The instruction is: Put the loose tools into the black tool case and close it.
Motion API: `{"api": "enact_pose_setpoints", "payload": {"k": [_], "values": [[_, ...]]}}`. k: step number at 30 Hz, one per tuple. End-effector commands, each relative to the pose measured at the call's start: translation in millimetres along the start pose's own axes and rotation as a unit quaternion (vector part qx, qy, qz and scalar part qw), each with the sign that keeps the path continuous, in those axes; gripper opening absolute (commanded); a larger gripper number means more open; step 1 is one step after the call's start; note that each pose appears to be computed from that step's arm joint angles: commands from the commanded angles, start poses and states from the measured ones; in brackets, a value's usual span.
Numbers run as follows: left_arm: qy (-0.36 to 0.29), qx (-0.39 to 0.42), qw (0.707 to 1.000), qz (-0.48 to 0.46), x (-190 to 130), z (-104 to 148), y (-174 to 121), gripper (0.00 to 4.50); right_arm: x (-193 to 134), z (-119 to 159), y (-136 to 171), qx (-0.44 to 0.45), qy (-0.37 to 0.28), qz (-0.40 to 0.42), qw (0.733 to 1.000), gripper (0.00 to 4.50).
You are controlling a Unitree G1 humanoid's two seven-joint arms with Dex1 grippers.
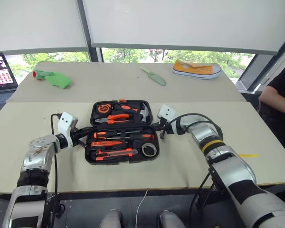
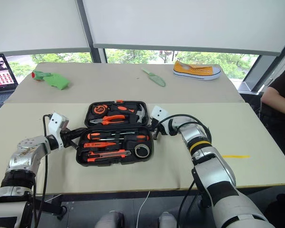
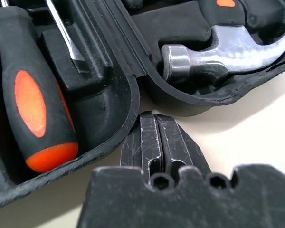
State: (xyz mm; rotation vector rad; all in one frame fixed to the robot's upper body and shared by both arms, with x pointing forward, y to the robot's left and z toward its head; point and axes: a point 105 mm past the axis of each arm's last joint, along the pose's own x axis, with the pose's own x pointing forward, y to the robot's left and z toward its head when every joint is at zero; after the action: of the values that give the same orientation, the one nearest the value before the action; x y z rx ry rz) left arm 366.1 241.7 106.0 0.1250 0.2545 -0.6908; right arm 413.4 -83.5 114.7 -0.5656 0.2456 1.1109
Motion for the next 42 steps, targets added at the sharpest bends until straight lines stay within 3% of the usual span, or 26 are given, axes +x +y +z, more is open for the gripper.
{"api": "enact_pose_setpoints", "payload": {"k": [1,8,12,16,19,22,25,28,30,32,33,42], "values": [[-0.012,0.025,0.996,-0.087,15.5,9.2,-32.5,0.00,-15.8,10.0,10.9,-0.007,-0.031,0.033,0.999,0.01],[-0.019,0.047,0.992,-0.112,22.0,6.8,-53.2,0.00,-41.8,-9.1,43.9,0.033,-0.011,0.037,0.999,0.01],[-0.006,0.043,0.995,-0.094,21.6,1.8,-52.5,0.00,-53.7,-24.8,44.1,0.017,0.019,0.009,1.000,0.01],[-0.005,0.014,0.997,-0.072,14.4,1.8,-48.0,0.00,-66.2,-23.0,31.9,0.008,0.007,-0.026,1.000,0.01],[-0.008,-0.001,0.998,-0.067,3.5,1.9,-47.1,0.71,-76.8,-21.2,25.6,0.040,-0.012,-0.041,0.998,0.00],[-0.012,-0.014,0.998,-0.065,-10.6,3.0,-43.6,1.81,-90.1,-21.0,20.6,0.074,-0.027,-0.057,0.995,0.00],[-0.016,-0.019,0.999,-0.039,-29.9,9.2,-27.6,2.85,-108.3,-21.8,21.7,0.121,-0.029,-0.052,0.991,0.79],[-0.025,-0.035,0.999,-0.010,-41.7,20.6,-12.8,4.03,-119.6,-9.1,19.2,0.173,-0.056,-0.061,0.981,1.88],[0.005,-0.065,0.998,0.011,-43.9,24.0,-6.9,4.50,-124.3,-8.5,20.8,0.213,-0.018,-0.068,0.975,2.54],[0.023,-0.110,0.994,0.010,-38.4,34.2,-6.5,4.50,-123.2,-16.4,15.2,0.236,0.078,-0.108,0.962,3.25],[0.027,-0.127,0.991,0.003,-34.5,39.9,-8.0,4.50,-120.2,-10.5,13.0,0.249,0.082,-0.113,0.958,3.50],[0.102,-0.190,0.977,0.009,3.1,50.9,-12.3,4.50,-84.9,23.1,3.9,0.351,0.076,-0.108,0.927,3.50]]}}
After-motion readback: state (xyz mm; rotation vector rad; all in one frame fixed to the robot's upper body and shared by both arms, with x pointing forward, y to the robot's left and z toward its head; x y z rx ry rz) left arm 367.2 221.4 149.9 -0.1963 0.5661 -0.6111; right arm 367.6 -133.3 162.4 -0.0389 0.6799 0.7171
